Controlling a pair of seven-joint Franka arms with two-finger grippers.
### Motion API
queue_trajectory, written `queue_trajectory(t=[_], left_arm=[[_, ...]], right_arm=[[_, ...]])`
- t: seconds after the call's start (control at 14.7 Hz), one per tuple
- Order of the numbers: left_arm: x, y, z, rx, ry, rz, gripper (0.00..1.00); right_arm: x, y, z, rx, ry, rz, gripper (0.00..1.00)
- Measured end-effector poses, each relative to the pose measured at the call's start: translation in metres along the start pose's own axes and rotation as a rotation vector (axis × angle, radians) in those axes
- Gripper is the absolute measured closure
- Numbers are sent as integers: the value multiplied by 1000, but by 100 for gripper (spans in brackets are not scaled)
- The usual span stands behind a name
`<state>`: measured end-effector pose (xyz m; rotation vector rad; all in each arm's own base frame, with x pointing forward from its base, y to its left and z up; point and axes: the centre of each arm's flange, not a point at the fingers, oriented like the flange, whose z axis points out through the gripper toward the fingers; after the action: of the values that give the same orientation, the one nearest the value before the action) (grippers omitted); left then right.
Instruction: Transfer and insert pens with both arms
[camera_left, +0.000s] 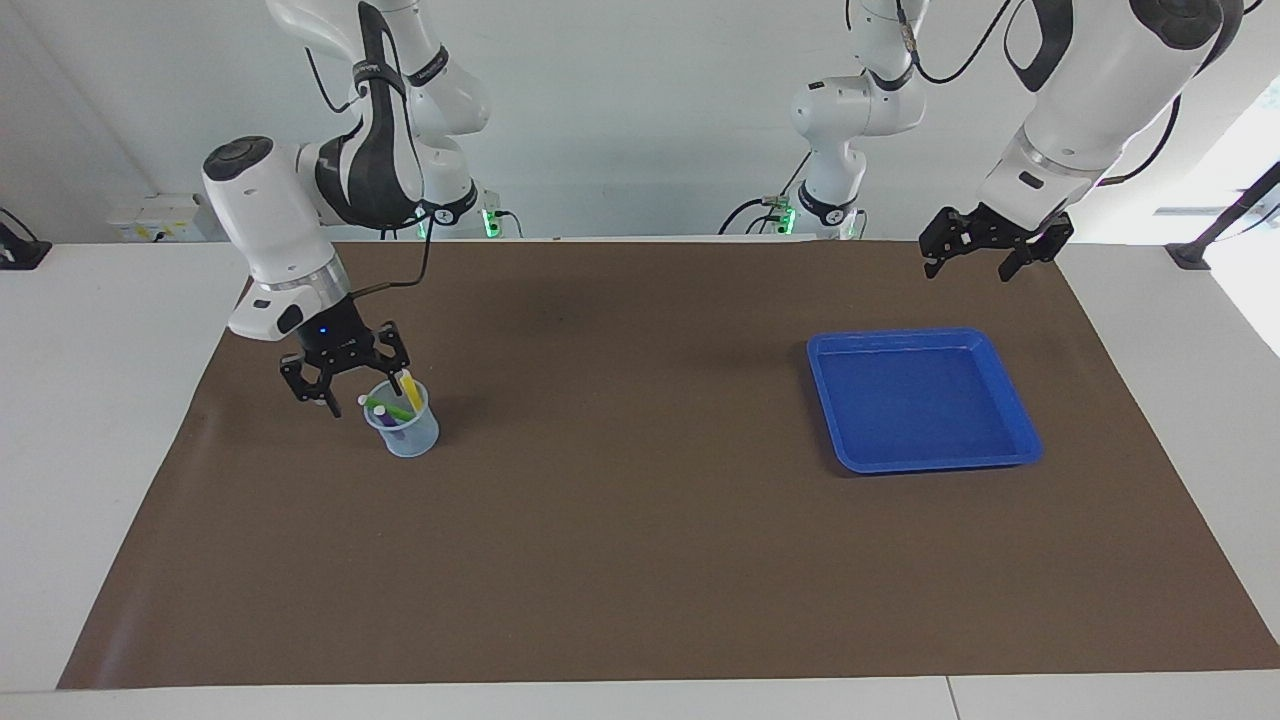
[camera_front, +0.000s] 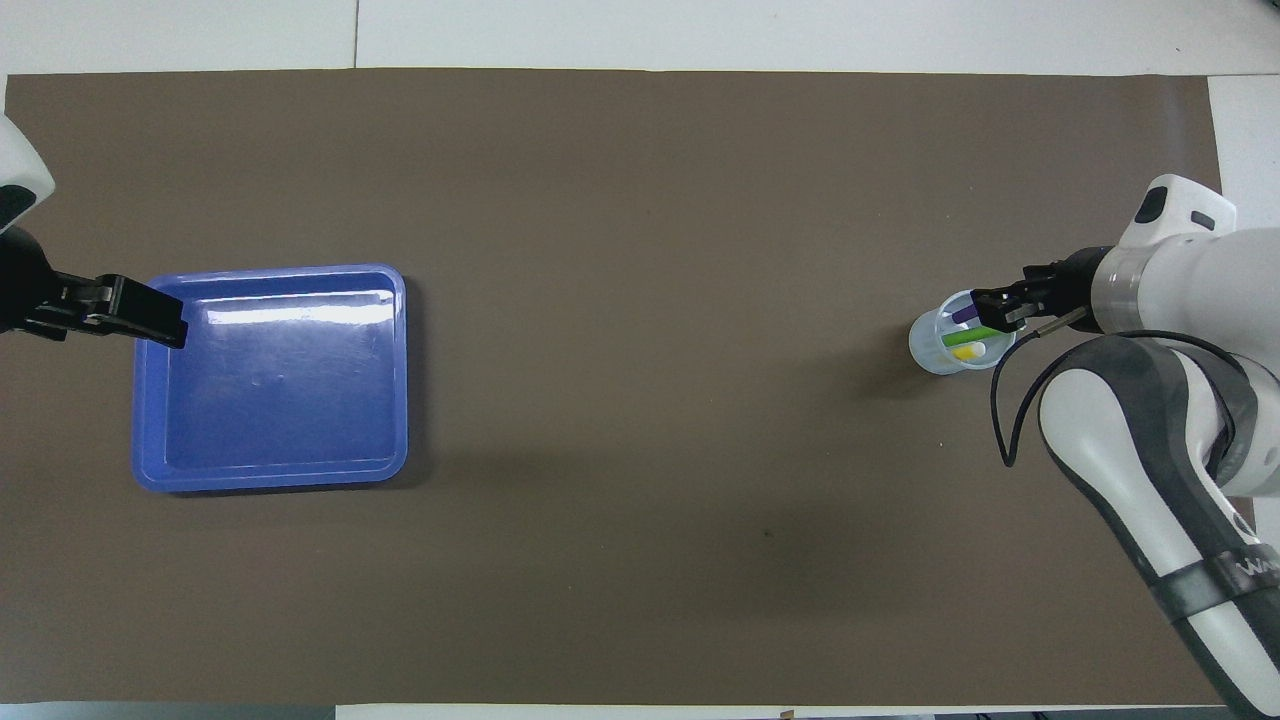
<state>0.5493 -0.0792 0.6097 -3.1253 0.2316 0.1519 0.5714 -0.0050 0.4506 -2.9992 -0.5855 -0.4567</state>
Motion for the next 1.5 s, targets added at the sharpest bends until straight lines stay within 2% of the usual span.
queue_trajectory(t=[0.07,0.27,0.48,0.75,1.09,1.5], left_arm=[[1,0,1,-2,1,0,0],[2,5,1,-4,5,7,0],[2,6,-4,-5,14,8,0],[2,3,-4,-5,15,0,0],[2,2,-5,-6,16,-3,0],[-1,1,-9,-6,24,-7,0]], right_arm=[[4,2,-10,4,-3,18,0],[19,4,-56,17,-55,118,0],[32,3,-107,-72,-128,217,0],[42,-15,-155,-93,-206,306,0],[42,-30,-173,-114,-272,397,0],[41,-32,-171,-116,-293,431,0]])
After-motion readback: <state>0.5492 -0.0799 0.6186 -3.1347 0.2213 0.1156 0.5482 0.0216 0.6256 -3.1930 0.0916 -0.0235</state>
